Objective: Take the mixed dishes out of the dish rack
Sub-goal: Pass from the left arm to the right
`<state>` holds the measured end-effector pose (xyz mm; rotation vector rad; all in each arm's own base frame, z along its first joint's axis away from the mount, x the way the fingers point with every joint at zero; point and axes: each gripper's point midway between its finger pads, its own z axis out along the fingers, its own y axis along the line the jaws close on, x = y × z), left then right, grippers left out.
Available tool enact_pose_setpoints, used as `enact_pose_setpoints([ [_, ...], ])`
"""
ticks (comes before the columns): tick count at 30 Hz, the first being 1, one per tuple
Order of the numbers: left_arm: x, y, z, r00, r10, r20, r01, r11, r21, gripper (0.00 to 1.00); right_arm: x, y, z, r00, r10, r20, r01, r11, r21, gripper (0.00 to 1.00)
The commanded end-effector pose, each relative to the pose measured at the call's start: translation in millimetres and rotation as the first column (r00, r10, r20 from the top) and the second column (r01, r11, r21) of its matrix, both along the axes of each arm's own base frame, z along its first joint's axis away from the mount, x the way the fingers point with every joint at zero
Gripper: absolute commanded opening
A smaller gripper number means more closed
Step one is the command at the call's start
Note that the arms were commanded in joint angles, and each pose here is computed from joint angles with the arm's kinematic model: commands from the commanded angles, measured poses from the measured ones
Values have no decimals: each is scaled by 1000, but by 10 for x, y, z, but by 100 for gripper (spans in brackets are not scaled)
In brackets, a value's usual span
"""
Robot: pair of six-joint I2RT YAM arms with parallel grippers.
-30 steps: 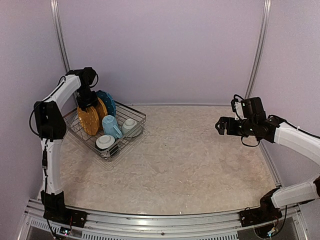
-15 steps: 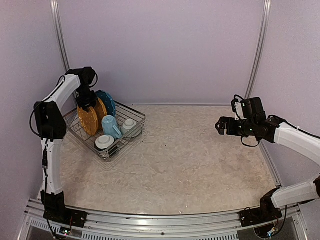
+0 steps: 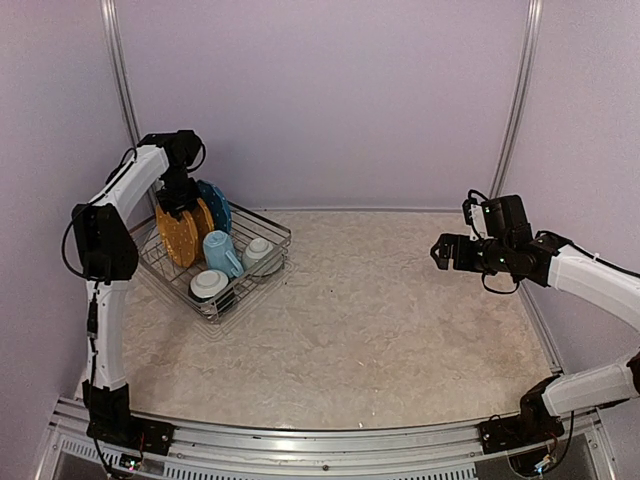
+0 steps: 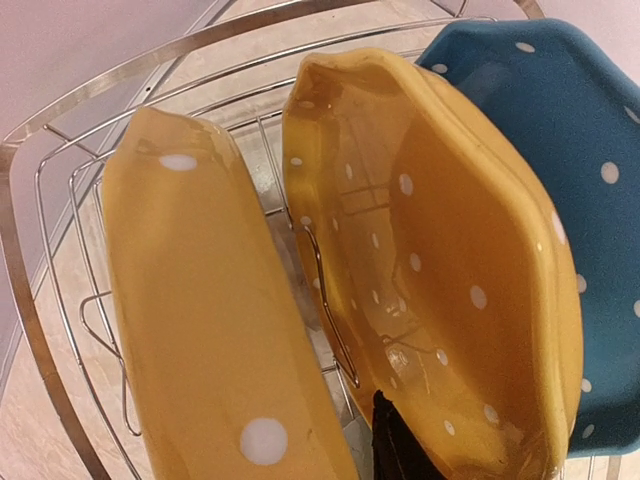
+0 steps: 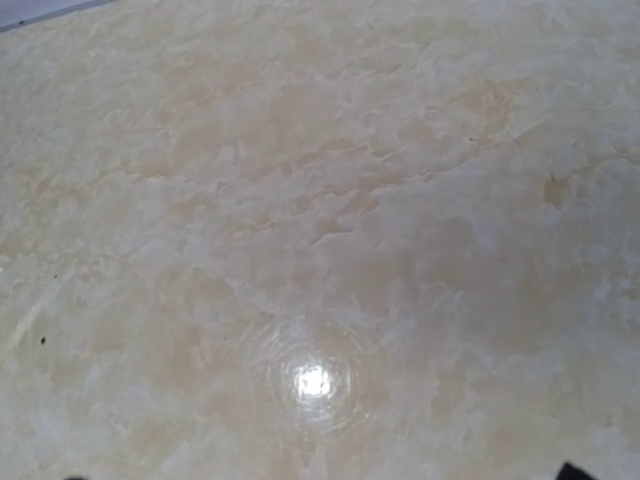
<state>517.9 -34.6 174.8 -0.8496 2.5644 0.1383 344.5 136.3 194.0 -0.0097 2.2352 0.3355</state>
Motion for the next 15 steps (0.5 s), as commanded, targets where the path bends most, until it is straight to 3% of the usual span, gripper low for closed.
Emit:
enact_pose_setpoints([
  [1, -271, 25, 635, 998, -44, 54, 40, 997, 66, 0, -35, 14, -17, 1000, -1, 4, 1, 1000, 3, 100],
  [15, -331, -45, 1216, 956, -49, 288, 65, 997, -46, 0, -56, -13, -5, 1000, -13, 13, 12, 1000, 8, 100],
])
